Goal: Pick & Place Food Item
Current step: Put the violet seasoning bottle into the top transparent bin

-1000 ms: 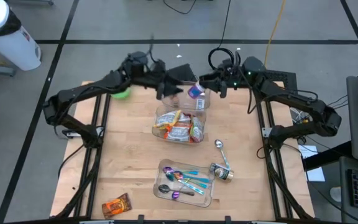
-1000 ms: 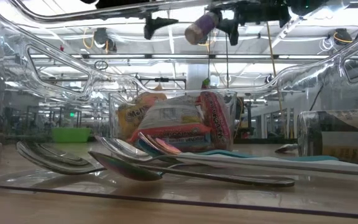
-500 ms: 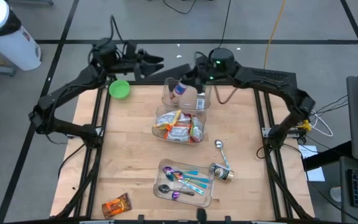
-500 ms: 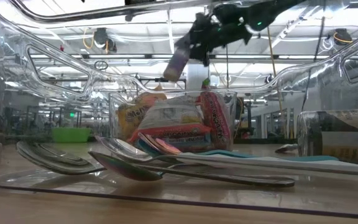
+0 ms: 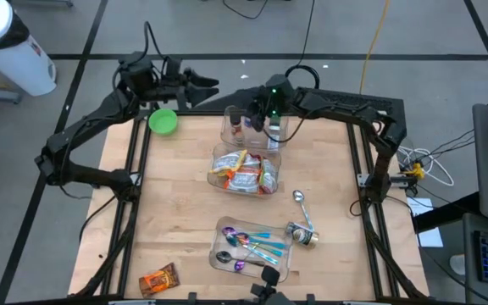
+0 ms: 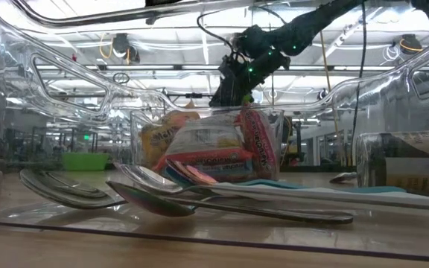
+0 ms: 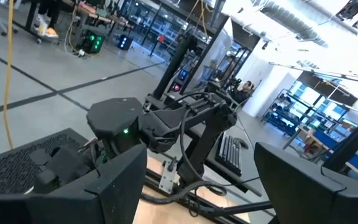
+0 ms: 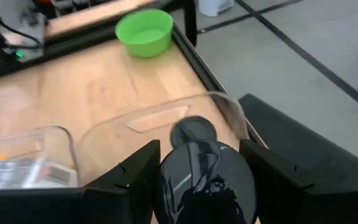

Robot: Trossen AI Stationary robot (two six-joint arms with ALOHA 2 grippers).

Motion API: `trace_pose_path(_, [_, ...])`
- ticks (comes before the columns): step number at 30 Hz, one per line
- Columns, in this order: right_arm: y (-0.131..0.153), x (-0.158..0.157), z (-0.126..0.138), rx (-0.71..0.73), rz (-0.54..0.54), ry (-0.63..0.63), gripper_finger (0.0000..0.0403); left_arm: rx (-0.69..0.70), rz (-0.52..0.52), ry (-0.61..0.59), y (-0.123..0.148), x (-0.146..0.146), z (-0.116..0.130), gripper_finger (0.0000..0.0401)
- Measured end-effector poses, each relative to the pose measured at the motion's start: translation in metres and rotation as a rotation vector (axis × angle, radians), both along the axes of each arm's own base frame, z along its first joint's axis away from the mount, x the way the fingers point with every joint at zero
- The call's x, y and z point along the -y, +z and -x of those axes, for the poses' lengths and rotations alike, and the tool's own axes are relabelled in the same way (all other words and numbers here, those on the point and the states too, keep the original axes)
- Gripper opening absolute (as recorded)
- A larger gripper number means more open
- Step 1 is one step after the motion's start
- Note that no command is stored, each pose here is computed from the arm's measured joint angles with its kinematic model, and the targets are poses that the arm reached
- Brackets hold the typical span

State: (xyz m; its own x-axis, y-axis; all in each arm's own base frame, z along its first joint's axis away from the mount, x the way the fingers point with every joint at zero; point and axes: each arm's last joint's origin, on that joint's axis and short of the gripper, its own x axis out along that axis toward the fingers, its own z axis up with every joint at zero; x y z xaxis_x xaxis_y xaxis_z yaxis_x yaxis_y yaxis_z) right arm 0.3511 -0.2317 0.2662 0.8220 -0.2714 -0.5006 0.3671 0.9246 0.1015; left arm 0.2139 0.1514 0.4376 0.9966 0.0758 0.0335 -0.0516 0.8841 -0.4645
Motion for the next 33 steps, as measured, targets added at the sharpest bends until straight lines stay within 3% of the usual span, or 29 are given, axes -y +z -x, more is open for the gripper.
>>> trace_pose_path(5, [-0.004,-0.001,-0.005,-0.05,0.099,-0.053,0.019,-0.016,0.014,-0.011,-0.004,0.0,-0.005,0.0297])
trace_pose_path(11, [-0.031,-0.006,-0.014,-0.106,0.047,-0.035,0.019,-0.017,0.01,-0.022,-0.004,0.004,-0.008,0.0295])
trace_pose_path(23, [-0.049,-0.009,-0.029,-0.111,0.074,-0.059,0.019,-0.017,0.014,-0.036,-0.004,0.011,-0.013,0.0296])
trace_pose_path(33, [-0.059,0.0,-0.025,-0.136,0.049,-0.107,0.019,-0.017,0.026,-0.053,-0.004,0.015,-0.015,0.0296])
